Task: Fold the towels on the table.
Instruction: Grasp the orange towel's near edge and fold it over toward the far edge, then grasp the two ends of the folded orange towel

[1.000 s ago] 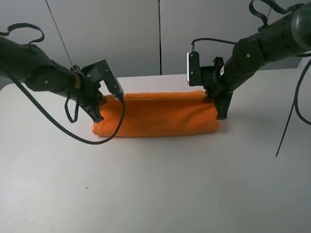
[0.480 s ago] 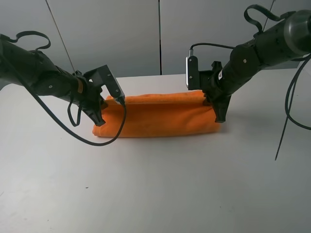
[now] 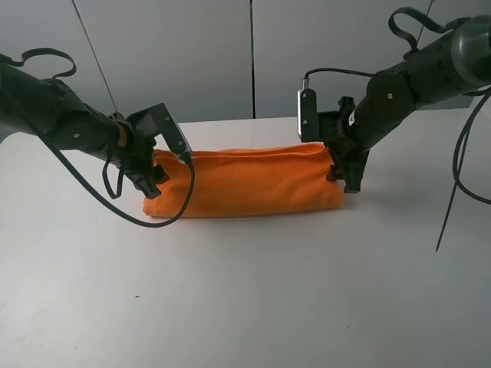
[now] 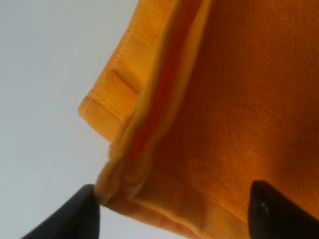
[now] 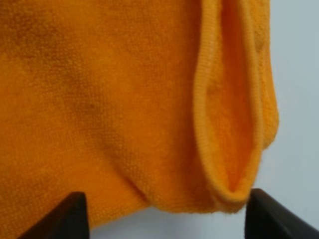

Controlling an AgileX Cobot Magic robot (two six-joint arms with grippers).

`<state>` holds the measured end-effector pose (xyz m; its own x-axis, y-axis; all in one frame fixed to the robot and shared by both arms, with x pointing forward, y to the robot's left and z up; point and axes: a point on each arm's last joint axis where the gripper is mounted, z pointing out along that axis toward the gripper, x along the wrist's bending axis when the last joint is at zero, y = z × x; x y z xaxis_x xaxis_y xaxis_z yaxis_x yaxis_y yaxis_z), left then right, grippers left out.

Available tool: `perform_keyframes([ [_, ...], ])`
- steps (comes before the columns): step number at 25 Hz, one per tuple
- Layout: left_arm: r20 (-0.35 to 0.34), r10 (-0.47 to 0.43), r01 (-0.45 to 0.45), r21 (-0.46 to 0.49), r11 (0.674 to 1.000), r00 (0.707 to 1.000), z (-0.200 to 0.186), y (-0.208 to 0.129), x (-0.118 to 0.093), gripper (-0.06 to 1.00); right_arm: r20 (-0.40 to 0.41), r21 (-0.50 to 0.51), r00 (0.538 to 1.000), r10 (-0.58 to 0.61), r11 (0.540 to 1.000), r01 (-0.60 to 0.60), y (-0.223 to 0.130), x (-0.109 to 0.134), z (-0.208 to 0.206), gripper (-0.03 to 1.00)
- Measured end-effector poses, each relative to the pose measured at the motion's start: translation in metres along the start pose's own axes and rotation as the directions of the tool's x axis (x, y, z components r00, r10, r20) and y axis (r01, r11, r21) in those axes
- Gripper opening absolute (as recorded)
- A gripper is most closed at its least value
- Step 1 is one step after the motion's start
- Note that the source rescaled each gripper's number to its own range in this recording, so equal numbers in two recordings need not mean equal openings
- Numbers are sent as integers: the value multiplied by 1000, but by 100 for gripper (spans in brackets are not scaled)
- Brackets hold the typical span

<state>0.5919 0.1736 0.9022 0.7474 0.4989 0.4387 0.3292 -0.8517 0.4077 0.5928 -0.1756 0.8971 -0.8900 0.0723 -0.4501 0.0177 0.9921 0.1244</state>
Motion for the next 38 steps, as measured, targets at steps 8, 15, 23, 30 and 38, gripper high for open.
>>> perform_keyframes([
  [8,-3,-1,1,-3,1000,1000,-1,1,1,99,54,-26,997,52,998,-51,3,-8,-14,86],
  [15,-63,-132,128,-70,989,989,-34,14,17,99,101,-93,928,358,932,-350,5,-20,-42,99],
  [23,-94,-478,484,50,874,873,-41,-7,26,99,-6,-17,671,741,671,-741,-1,-11,-44,100],
  [30,-93,-626,633,95,768,774,-39,-18,27,99,-99,57,471,876,478,-877,-8,-5,-44,100],
  [38,-51,-718,712,194,675,695,-14,-27,10,99,-210,183,257,943,296,-937,-19,-4,-33,100],
])
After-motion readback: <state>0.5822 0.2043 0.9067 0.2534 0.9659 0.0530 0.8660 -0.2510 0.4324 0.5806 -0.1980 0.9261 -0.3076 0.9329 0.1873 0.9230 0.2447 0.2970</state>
